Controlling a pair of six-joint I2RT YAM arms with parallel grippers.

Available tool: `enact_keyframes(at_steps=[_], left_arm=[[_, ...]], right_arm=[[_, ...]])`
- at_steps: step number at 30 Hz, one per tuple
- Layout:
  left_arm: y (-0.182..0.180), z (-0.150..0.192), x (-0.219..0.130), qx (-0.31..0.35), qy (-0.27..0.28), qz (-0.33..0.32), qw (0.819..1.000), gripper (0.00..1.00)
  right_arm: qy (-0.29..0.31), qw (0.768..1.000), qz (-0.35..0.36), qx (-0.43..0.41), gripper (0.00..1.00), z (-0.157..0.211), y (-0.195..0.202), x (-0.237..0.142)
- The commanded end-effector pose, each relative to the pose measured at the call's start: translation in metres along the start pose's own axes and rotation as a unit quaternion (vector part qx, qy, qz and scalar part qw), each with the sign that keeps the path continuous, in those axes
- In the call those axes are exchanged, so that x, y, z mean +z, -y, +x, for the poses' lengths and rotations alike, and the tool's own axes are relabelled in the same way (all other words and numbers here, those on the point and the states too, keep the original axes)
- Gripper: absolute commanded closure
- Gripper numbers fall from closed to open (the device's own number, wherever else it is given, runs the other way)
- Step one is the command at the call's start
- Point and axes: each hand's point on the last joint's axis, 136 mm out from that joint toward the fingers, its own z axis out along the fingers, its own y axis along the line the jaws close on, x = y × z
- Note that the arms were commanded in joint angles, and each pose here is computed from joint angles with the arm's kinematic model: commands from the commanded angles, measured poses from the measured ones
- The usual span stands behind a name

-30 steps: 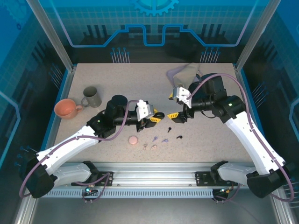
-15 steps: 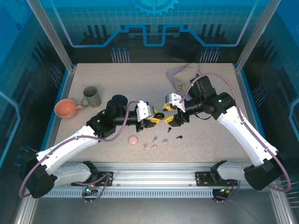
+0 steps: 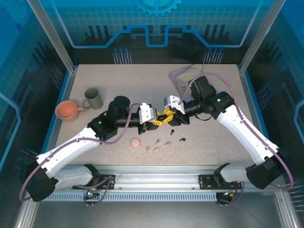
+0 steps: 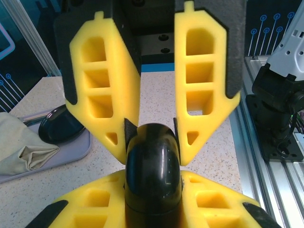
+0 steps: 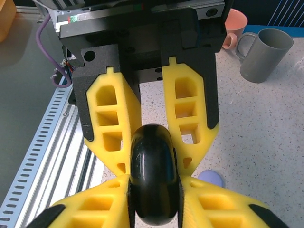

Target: Insert the wireless bluetooth earbuds into the charging case

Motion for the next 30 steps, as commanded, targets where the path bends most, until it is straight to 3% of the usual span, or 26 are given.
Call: enact_keyframes(at_steps=[1, 7, 20, 30], left_arm=[[0.003, -0.015, 0.0, 0.019, 0.015, 0.011, 1.0, 0.98], [0.003, -0.01, 0.0, 0.012, 0.01, 0.01, 1.0, 0.85], [0.001, -0.005, 0.001, 0.007, 0.008, 0.001, 1.0, 0.68], [0.0, -0.008, 0.001, 0.006, 0.021, -0.003, 1.0, 0.67]], right_arm=[[0.011, 1.0, -0.007, -0.007, 0.76, -0.012, -0.006, -0.005], [0.016, 1.0, 0.003, -0.01, 0.76, -0.013, -0.005, -0.012], [0.019, 1.0, 0.005, -0.017, 0.76, -0.013, -0.01, -0.015], [0.024, 1.0, 0.006, -0.012, 0.77, -0.011, -0.011, -0.015]])
